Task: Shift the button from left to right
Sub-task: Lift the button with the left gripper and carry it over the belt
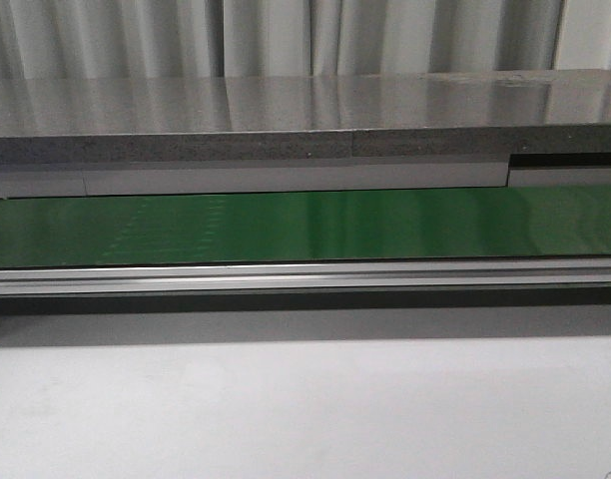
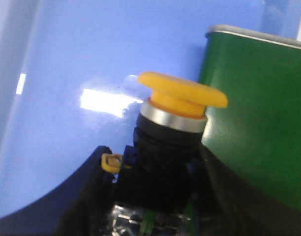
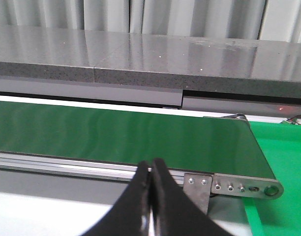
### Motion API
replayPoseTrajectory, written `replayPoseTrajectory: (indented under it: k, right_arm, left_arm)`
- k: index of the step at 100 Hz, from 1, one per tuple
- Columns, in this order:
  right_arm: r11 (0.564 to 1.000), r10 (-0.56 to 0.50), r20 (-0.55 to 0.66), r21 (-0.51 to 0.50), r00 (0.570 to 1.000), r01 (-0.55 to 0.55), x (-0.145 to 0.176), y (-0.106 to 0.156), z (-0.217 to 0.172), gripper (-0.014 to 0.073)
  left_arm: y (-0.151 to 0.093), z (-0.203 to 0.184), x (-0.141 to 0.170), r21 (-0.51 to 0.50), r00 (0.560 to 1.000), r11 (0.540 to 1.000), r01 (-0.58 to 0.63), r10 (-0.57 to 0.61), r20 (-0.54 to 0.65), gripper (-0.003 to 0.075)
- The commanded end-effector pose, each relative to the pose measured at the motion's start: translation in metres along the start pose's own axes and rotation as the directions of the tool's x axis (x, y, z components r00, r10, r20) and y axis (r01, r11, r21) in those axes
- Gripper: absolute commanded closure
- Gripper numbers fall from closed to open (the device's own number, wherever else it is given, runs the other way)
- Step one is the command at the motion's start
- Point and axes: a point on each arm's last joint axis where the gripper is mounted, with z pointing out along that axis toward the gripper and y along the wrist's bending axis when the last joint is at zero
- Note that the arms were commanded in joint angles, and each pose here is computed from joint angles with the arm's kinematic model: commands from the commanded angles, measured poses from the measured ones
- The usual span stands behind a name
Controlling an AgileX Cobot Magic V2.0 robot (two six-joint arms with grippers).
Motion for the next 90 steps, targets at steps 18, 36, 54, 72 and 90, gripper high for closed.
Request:
replayPoseTrajectory:
  k: [18,36,54,72,90]
  right_arm:
    - [1.0,-0.012,0.112,0.003,0.994,0.011,-0.013,0.0,-0.003,0.0662]
    - [1.0,-0.012,0.112,0.003,0.994,0.011,-0.013,0.0,-0.003,0.0662]
    - [1.0,-0.012,0.112,0.003,0.994,0.011,-0.013,0.0,-0.003,0.0662]
    - [1.0,-0.012,0.112,0.003,0.994,0.011,-0.013,0.0,-0.003,0.0662]
    - [1.0,-0.012,0.112,0.003,0.994,0.011,-0.013,0.0,-0.003,0.0662]
  left_arm:
    - [-0.024,-0.019,-0.005,0.028,0.996,0.998,-0.059,0.057,0.062,0.073]
    - [-0.035,-0.014,0.001,0.04,0.995,0.995,-0.089,0.087,0.042,0.0729]
    - [-0.039,-0.011,0.005,0.048,0.995,0.994,-0.097,0.095,0.032,0.0727]
    - [-0.042,-0.01,0.006,0.088,0.994,0.99,-0.107,0.104,0.03,0.0636]
    - [-0.046,-0.01,0.006,0.128,0.995,0.987,-0.1,0.096,0.037,0.0412]
